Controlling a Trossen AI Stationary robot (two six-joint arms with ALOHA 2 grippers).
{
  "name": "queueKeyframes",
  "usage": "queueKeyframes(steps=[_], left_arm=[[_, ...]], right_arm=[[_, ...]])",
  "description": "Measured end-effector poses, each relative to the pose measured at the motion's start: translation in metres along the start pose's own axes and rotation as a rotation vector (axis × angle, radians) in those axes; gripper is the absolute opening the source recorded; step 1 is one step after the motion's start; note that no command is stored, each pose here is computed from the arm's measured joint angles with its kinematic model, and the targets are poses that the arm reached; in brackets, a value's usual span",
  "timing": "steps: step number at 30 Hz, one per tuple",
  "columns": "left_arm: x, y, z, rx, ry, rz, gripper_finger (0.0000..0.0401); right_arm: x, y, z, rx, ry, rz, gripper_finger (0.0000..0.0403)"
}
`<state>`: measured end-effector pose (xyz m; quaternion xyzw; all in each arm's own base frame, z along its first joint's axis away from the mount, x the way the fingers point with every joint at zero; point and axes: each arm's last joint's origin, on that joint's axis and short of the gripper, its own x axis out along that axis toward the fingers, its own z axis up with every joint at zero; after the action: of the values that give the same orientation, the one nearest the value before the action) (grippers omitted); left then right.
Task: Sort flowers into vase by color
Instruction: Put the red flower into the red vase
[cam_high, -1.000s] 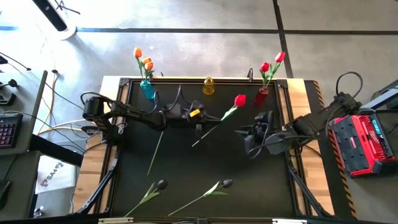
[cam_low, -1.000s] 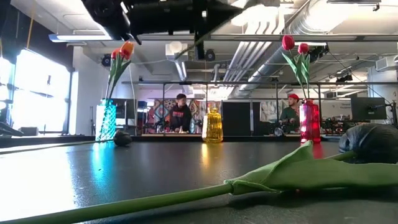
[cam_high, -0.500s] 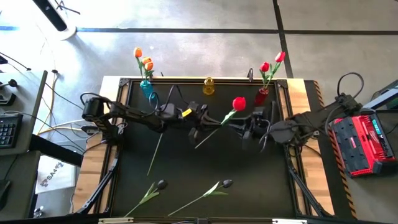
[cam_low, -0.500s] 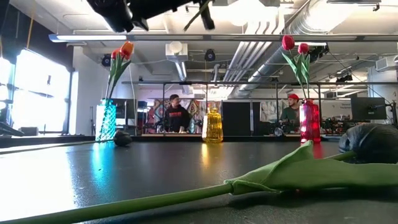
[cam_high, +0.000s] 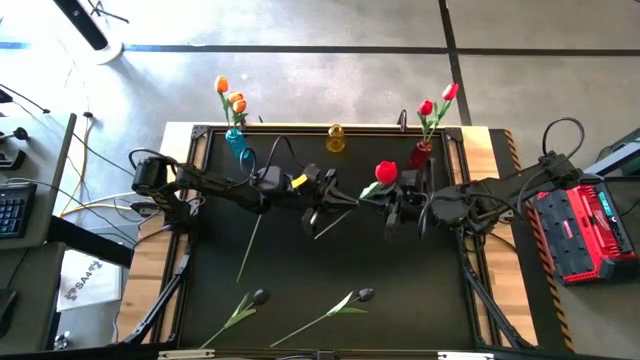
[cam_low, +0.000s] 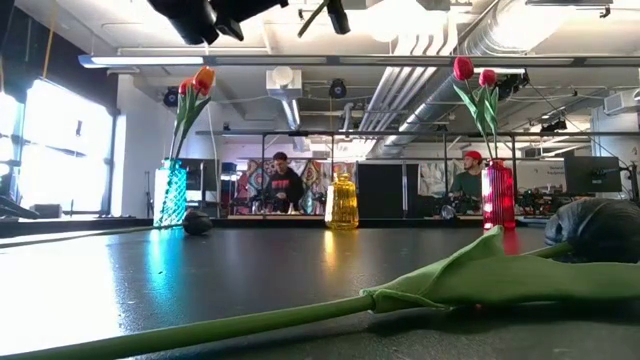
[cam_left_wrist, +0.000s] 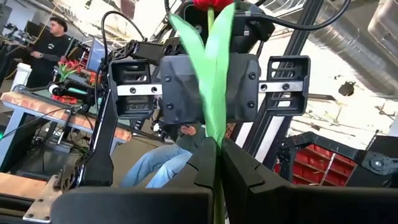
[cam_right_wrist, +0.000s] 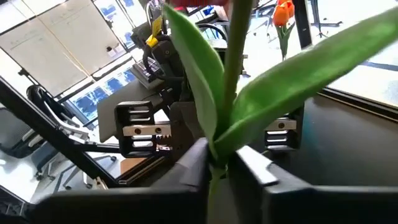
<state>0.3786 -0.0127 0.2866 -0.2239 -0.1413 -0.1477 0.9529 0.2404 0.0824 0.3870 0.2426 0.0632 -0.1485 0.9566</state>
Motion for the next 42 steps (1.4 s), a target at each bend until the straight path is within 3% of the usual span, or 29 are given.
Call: queueKeyframes(steps=[3,9,15,19,25,31,42], left_arm=[[0.000,0.000,0.000,-0.003,-0.001,0.007,0.0001],[-0.001,0.006,-0.006,-0.017,0.063,0.057,0.0034],[-0.006,0.018,-0.029,-0.047,0.286,0.208,0.0085],[-0.013,0.023,-0.042,-0.075,0.426,0.289,0.0098],[-0.015,0.026,-0.045,-0.086,0.458,0.333,0.0097],[-0.018,0.034,-0.041,-0.085,0.451,0.358,0.0096],[-0.023,0.050,-0.034,-0.071,0.456,0.376,0.0096]], right_arm=[[0.000,0.000,0.000,-0.026,0.000,-0.001,0.0009],[-0.001,-0.005,-0.004,-0.070,0.039,-0.053,0.0003],[-0.017,-0.027,-0.008,-0.106,0.147,-0.326,0.0002],[-0.036,-0.044,-0.005,-0.119,0.195,-0.532,0.0001],[-0.060,-0.071,0.007,-0.101,0.125,-0.817,0.0001],[-0.061,-0.087,0.025,-0.088,0.004,-0.923,0.0000],[-0.054,-0.120,0.048,-0.080,-0.069,-1.162,0.0000]])
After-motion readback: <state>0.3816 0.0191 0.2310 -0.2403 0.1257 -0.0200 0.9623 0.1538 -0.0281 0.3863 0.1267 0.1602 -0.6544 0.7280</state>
